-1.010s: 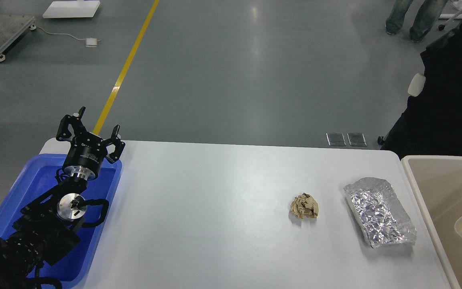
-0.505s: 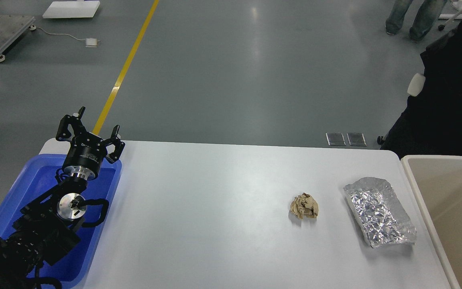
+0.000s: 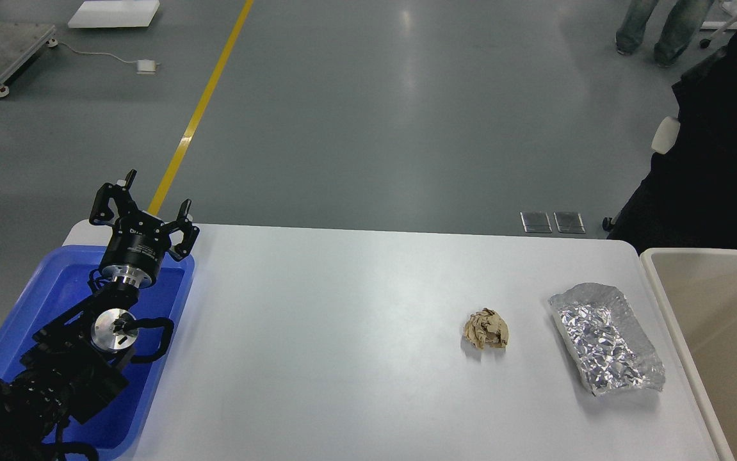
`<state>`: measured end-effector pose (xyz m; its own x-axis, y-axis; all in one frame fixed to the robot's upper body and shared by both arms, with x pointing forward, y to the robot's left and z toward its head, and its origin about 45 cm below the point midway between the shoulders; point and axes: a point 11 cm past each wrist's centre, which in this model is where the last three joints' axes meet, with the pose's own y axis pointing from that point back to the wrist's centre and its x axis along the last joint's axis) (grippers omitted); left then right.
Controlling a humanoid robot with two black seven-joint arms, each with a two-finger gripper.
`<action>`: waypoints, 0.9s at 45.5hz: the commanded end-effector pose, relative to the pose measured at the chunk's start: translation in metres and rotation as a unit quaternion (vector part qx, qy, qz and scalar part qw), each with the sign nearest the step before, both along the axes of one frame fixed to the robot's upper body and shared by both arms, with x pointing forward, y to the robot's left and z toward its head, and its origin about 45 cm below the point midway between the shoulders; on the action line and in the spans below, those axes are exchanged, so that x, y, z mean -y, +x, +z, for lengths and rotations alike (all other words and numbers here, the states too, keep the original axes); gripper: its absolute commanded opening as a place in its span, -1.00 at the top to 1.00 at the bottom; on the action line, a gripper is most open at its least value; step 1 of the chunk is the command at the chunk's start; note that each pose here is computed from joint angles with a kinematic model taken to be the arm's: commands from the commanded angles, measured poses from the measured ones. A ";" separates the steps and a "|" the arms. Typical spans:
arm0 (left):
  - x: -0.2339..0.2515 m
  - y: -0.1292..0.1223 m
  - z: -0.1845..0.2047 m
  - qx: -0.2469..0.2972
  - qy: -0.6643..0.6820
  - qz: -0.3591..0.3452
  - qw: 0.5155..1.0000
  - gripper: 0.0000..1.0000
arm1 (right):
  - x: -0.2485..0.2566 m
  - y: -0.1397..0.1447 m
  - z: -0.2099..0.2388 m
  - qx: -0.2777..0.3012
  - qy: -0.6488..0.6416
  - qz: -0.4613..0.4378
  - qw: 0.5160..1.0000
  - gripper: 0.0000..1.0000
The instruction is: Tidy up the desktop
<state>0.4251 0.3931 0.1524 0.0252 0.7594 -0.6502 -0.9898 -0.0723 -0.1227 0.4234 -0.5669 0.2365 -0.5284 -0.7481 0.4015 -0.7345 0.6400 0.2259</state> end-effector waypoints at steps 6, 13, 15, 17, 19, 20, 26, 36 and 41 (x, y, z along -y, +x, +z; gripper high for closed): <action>0.000 0.000 0.000 0.000 0.000 0.000 1.000 -1.00 | -0.054 0.071 0.136 0.225 0.177 0.095 0.954 -1.00; 0.000 0.000 0.000 0.000 0.000 0.000 1.000 -1.00 | -0.109 0.086 0.193 0.298 0.256 0.207 0.896 -1.00; 0.000 0.000 0.000 0.000 0.000 0.000 1.000 -1.00 | -0.125 0.087 0.204 0.309 0.266 0.233 0.883 -1.00; 0.000 0.000 0.000 0.000 0.000 0.000 1.000 -1.00 | -0.139 0.085 0.207 0.319 0.280 0.256 0.869 -1.00; 0.001 0.000 0.000 0.000 -0.001 -0.001 1.000 -1.00 | -0.143 0.083 0.196 0.316 0.283 0.261 0.867 -1.00; 0.000 0.000 0.000 0.000 0.000 0.000 1.000 -1.00 | -0.145 0.081 0.191 0.314 0.281 0.264 0.868 -1.00; 0.000 0.000 0.000 0.000 0.000 0.000 1.000 -1.00 | -0.153 0.073 0.153 0.314 0.259 0.277 0.870 -1.00; 0.000 0.000 0.000 0.000 0.000 0.000 1.000 -1.00 | -0.173 0.051 0.078 0.349 0.270 0.274 0.854 -1.00; 0.000 0.000 0.000 0.000 0.000 0.000 1.000 -1.00 | -0.190 0.039 0.035 0.334 0.287 0.269 0.856 -1.00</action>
<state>0.4250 0.3933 0.1525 0.0249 0.7595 -0.6500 -0.9898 -0.0725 -0.1227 0.4878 -0.4059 0.3375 -0.0398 -0.9453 -0.3238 -0.9784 0.1027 -0.1796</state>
